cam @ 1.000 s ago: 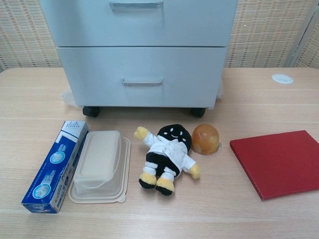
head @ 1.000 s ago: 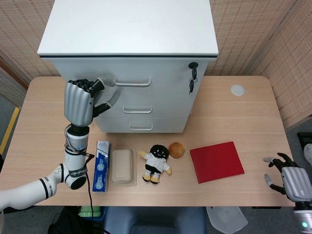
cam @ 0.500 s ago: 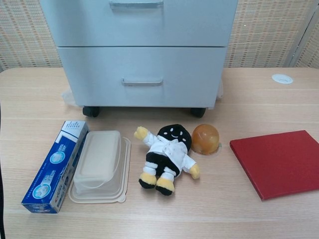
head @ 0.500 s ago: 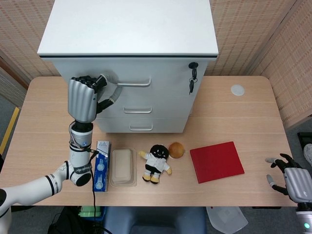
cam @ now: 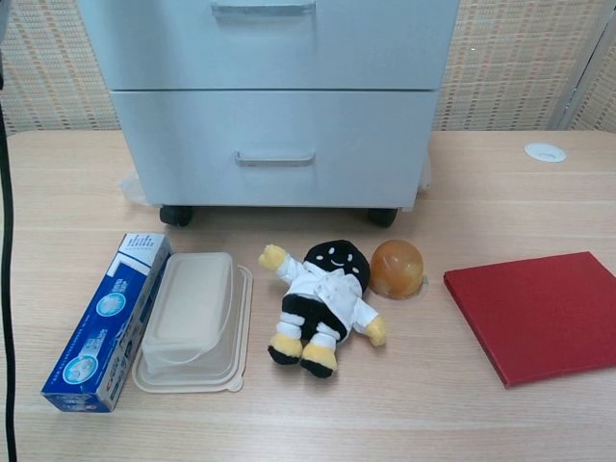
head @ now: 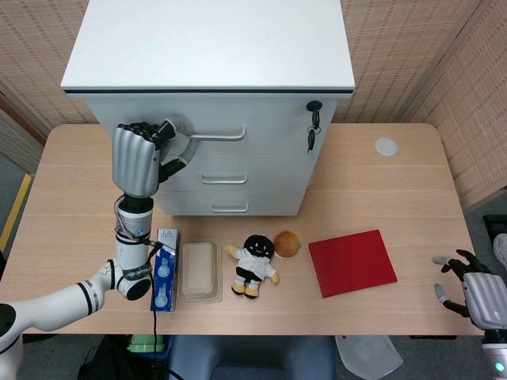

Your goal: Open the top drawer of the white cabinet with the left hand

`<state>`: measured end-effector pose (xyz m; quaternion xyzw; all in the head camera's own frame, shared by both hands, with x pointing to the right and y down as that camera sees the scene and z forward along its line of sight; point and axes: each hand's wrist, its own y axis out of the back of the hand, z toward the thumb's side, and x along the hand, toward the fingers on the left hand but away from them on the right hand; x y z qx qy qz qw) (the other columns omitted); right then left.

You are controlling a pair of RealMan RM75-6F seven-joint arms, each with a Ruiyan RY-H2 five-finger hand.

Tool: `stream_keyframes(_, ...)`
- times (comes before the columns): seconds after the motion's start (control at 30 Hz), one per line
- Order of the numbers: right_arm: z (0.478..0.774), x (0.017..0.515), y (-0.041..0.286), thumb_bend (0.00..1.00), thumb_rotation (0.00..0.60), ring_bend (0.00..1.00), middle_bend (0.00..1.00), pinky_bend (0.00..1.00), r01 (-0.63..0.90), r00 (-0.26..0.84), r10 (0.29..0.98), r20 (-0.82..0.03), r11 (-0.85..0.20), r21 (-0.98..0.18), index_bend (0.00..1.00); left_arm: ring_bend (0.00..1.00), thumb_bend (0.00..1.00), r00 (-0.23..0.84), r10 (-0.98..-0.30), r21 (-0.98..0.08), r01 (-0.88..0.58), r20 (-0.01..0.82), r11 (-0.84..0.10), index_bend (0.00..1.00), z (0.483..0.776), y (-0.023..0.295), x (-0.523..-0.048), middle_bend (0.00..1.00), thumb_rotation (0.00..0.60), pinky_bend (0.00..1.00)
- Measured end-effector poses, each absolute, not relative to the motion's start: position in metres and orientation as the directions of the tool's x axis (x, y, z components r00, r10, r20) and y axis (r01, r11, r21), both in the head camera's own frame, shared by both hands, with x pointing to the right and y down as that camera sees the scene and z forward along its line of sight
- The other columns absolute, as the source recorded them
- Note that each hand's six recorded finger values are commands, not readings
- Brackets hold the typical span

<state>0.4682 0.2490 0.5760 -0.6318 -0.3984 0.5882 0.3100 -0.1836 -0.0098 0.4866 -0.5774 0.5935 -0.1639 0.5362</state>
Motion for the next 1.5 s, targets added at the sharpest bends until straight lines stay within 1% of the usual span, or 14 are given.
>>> stream_keyframes(0.2,0.576,0.469,0.249,0.32,0.6,0.35,0.42,0.33,0.138,-0.011,0.867,-0.498,-0.492,-0.86,0.32,1.0,0.32,0.243,-0.861,-0.814,-0.51,-0.447,0.279,0.58,0.487,-0.01,-0.182,1.0,0.6,1.0)
stream_keyframes(1.5,0.576,0.47,0.25,0.32,0.6,0.35,0.42,0.33,0.137,-0.017,0.866,-0.499,-0.493,-0.859,0.32,1.0,0.33,0.249,-0.848,-0.802,-0.524,-0.468,0.289,0.61,0.479,0.005,-0.181,1.0,0.6,1.0)
